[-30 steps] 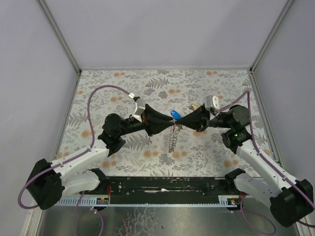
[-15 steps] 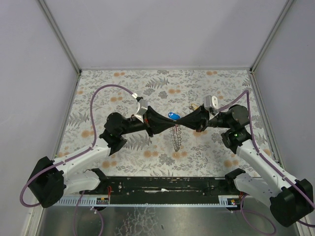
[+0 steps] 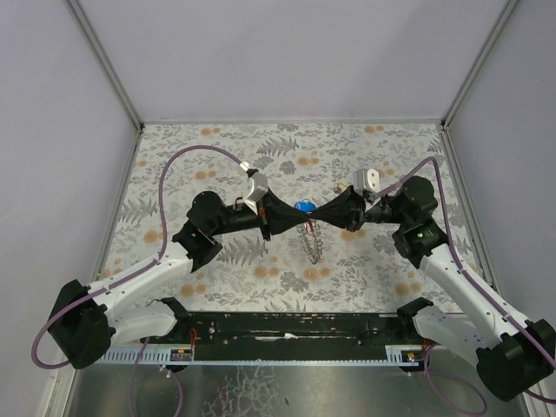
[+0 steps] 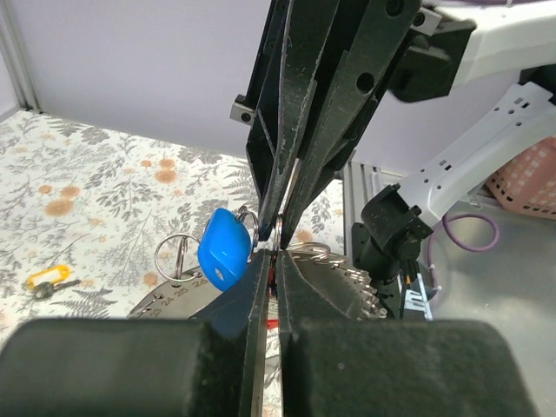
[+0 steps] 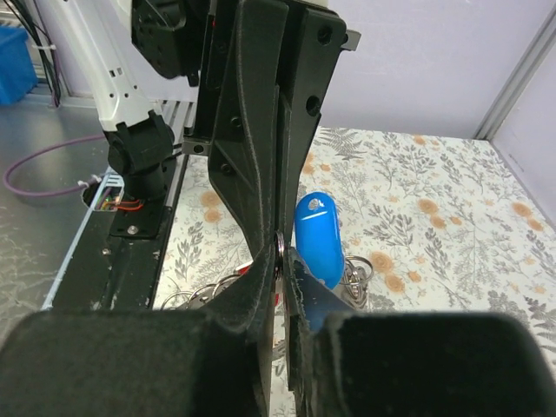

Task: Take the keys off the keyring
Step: Remove the key from the keyring.

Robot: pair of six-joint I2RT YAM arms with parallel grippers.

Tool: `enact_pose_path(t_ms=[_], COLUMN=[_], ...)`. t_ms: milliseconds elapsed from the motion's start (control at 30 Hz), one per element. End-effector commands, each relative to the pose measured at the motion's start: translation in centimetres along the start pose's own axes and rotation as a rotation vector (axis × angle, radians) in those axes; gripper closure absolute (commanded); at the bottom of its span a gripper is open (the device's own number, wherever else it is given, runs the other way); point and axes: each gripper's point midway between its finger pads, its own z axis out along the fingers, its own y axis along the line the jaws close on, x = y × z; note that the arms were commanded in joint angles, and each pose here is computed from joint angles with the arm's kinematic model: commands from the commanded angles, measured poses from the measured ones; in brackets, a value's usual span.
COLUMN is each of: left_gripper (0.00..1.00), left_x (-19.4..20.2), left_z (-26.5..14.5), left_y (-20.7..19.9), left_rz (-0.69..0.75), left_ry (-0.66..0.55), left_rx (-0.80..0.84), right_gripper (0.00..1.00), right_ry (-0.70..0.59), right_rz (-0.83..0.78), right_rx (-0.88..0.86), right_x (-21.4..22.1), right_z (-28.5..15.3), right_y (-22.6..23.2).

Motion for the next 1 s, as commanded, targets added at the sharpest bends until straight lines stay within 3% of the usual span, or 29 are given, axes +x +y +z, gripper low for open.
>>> enact_pose_path(t_ms=[0, 267, 800, 967], left_gripper=[1.00, 1.00, 1.00, 1.00], left_x=[-1.6, -0.6, 0.2, 0.5], left_z=[0.1, 0.5, 1.0, 1.0], left_y=[0.2, 0.9, 1.6, 1.7], left_rz=[0.100, 0.118, 0.071, 0.059], left_ry=[0.049, 0.184, 0.328, 0.352], left_rx=[-0.038, -0.050, -0.054, -0.051], right_gripper=[0.87, 0.86, 0.84, 0.90], right_ry=[0.057, 0.106, 0.199, 0.226], right_rz=[-0.105, -0.115, -0.126, -0.145], right_rx=[-0.034, -0.025, -0.062, -0.072], right_x=[-1.2, -0.8, 0.4, 0.9], right_z=[-0.2, 0.0, 0.4, 0.4], right_y=[0.1, -1.1, -1.5, -1.4])
